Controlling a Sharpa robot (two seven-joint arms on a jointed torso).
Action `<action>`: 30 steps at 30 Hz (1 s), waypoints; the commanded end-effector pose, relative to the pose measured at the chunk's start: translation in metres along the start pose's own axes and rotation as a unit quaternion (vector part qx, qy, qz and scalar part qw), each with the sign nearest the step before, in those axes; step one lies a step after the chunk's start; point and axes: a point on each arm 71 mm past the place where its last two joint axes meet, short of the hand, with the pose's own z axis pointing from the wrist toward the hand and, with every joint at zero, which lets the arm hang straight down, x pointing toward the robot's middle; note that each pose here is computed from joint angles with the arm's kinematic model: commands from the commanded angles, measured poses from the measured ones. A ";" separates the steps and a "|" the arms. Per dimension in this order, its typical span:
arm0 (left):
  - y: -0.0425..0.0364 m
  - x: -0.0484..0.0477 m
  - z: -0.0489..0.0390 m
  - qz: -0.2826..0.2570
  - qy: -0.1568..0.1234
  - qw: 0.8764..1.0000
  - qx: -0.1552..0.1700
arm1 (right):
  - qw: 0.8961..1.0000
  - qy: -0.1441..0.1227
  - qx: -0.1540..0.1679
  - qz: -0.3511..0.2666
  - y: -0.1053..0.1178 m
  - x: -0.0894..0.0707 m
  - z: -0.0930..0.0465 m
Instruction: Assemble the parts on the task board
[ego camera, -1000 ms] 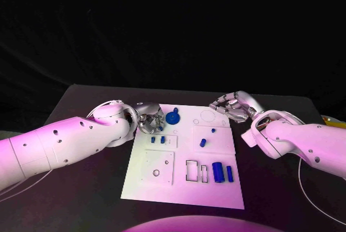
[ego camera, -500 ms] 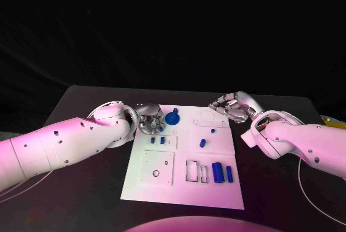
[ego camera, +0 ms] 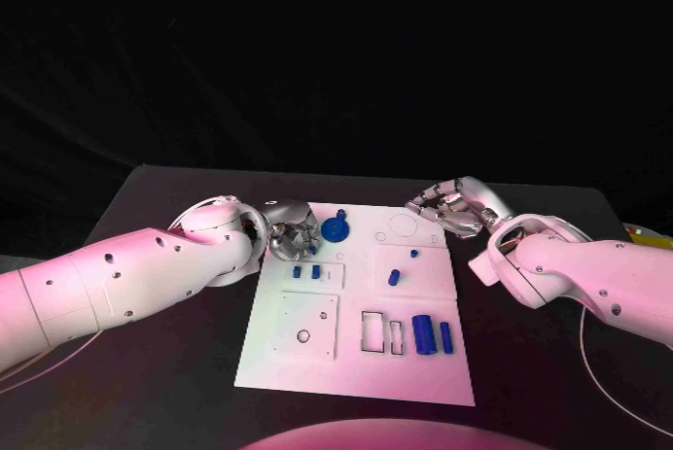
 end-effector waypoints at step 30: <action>0.0075 -0.0005 -0.0041 -0.003 -0.011 1.000 -0.019 | 1.000 0.006 0.002 -0.004 -0.002 0.000 0.001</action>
